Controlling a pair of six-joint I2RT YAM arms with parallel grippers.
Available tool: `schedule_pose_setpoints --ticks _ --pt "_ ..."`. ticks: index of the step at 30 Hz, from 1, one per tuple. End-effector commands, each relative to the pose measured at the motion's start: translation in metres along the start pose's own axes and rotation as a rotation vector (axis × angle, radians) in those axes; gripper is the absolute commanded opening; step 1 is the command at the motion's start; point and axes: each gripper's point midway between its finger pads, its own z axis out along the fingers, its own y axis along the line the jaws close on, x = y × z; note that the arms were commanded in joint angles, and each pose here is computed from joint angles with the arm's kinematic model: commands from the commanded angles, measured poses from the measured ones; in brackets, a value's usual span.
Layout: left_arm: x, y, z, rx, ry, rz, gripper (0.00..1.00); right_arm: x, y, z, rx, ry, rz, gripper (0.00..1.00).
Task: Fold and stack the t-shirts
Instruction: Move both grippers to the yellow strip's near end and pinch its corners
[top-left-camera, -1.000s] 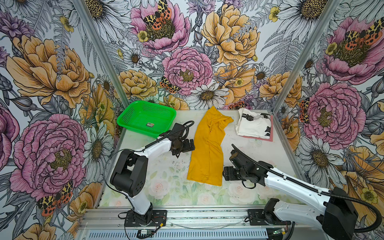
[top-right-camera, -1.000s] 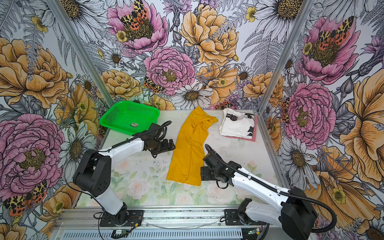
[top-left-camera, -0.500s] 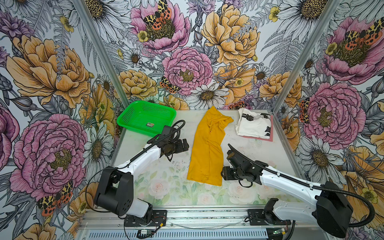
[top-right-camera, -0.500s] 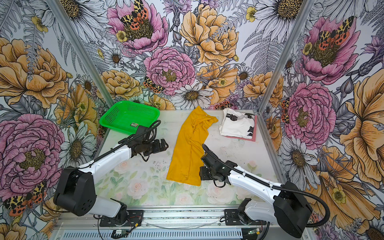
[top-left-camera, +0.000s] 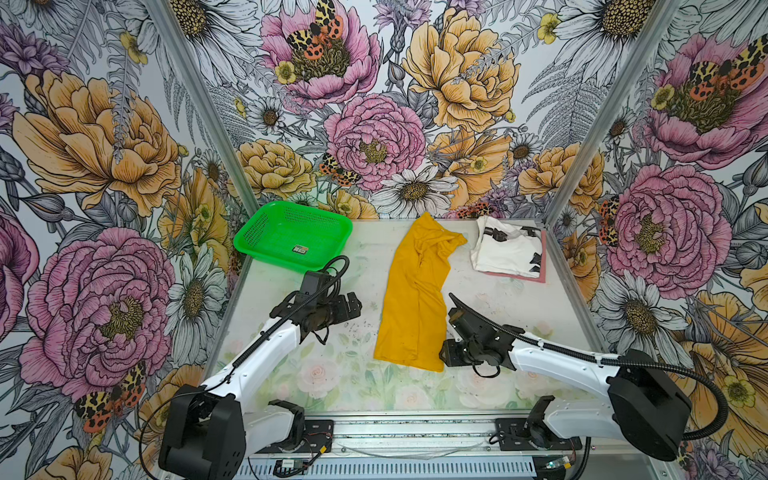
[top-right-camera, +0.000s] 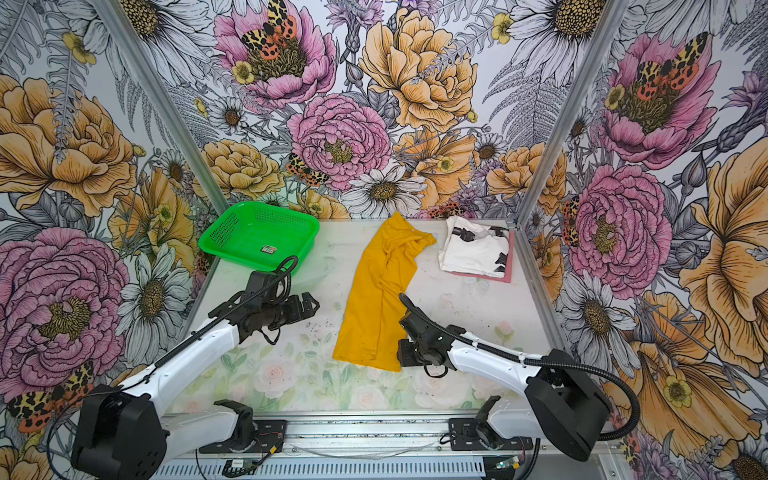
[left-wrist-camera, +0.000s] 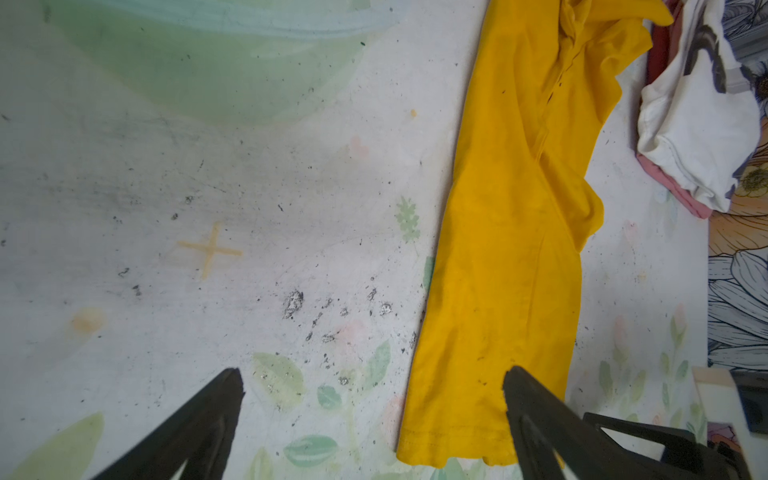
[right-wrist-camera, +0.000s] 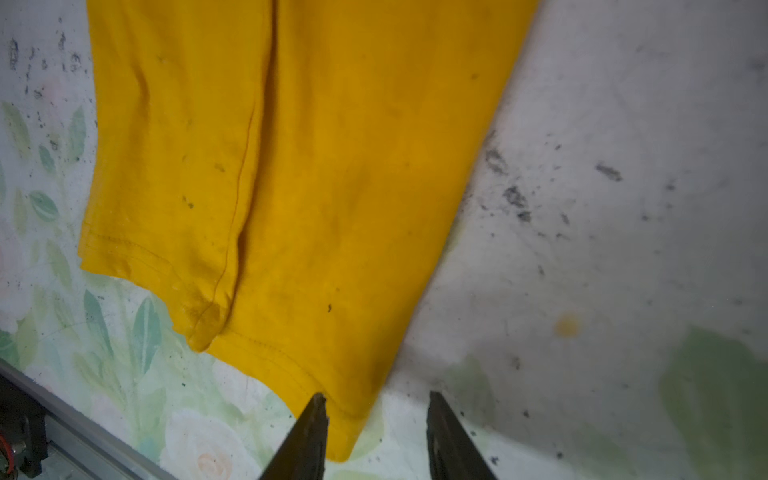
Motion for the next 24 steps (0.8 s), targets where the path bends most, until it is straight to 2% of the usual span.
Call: schedule_pose_setpoints --ticks 1,5,12,13,24 --pt "-0.004 -0.003 -0.004 0.023 -0.028 -0.012 0.99 0.004 0.017 0.011 -0.047 0.020 -0.014 0.41" --pt "-0.005 -0.003 -0.004 0.020 -0.029 -0.019 0.99 0.015 0.023 0.019 -0.028 0.048 -0.025 0.37" --pt "0.009 0.012 0.003 -0.034 -0.003 -0.044 0.99 0.045 0.014 0.023 0.019 0.071 0.015 0.05" --pt "0.016 0.013 0.006 -0.035 0.015 -0.043 0.99 0.051 0.015 0.020 0.010 0.071 0.017 0.03" --pt "0.092 -0.017 0.023 -0.038 0.135 0.043 0.99 0.114 -0.017 -0.014 0.005 0.116 0.078 0.00"
